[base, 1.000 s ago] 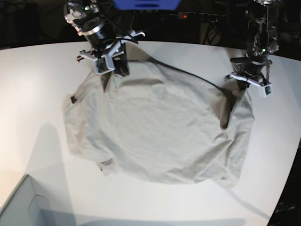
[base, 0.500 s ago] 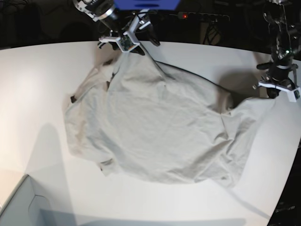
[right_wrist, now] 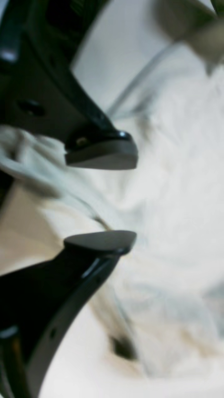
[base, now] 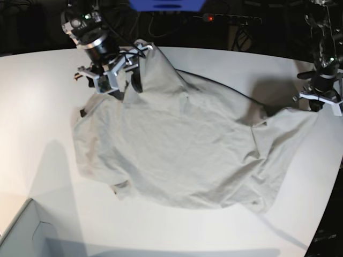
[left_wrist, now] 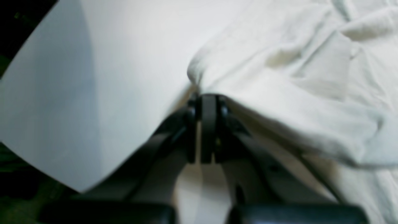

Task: Layout the t-shirt on the table in an organized manner, then fold the t-shirt properly

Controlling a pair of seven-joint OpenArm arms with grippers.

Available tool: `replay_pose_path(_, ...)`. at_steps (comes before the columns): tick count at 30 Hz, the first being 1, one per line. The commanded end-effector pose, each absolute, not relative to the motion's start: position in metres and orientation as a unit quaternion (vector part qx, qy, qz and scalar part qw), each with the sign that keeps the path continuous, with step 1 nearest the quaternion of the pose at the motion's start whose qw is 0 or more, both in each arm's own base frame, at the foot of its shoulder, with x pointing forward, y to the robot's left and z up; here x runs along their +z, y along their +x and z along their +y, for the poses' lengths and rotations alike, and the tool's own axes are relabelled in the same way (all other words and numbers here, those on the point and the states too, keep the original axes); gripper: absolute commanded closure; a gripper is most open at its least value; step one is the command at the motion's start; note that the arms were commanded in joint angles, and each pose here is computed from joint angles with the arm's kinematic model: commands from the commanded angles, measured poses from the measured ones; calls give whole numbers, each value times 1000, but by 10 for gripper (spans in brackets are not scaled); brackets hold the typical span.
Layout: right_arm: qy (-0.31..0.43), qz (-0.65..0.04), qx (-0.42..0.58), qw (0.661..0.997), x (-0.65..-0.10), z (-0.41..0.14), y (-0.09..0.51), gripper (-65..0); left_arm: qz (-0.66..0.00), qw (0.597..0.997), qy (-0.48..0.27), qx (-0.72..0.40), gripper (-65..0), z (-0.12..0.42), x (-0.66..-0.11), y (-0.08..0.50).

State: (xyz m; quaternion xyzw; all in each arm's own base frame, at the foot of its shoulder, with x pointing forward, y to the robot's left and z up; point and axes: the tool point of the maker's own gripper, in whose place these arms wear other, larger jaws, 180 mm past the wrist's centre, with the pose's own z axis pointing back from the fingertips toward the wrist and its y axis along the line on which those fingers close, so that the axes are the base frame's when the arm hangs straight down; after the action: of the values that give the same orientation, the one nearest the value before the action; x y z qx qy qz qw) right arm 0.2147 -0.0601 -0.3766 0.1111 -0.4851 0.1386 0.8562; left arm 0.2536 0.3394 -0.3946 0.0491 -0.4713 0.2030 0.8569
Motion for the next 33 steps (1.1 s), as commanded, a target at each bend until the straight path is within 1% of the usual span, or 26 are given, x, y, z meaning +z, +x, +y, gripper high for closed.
replay_pose_path(1, 112, -493, 143, 851, -368, -59, 225, -319, -490, 847, 55, 199, 0, 345, -382, 260)
replay_pose_path(7, 88, -421, 192, 882, -381, -62, 258, -318, -490, 847, 55, 199, 0, 345, -382, 260)
replay_pose_path(10, 89, -398, 222, 886, -386, -60, 266, -318, -490, 847, 55, 199, 0, 345, -382, 260)
replay_pose_path(13, 87, -381, 226, 892, -395, -61, 269, -318, -490, 847, 55, 199, 0, 345, -382, 260)
replay_pose_path(19, 80, -362, 209, 905, -412, -74, 271, -318, -491, 846, 55, 200, 0, 345, -382, 261)
replay_pose_path(26, 62, -366, 186, 910, -410, -96, 280, -319, -492, 845, 54, 201, 0, 345, -382, 262)
replay_pose_path(33, 69, -360, 186, 911, -414, -91, 275, -319, -493, 845, 53, 202, 0, 344, -382, 262)
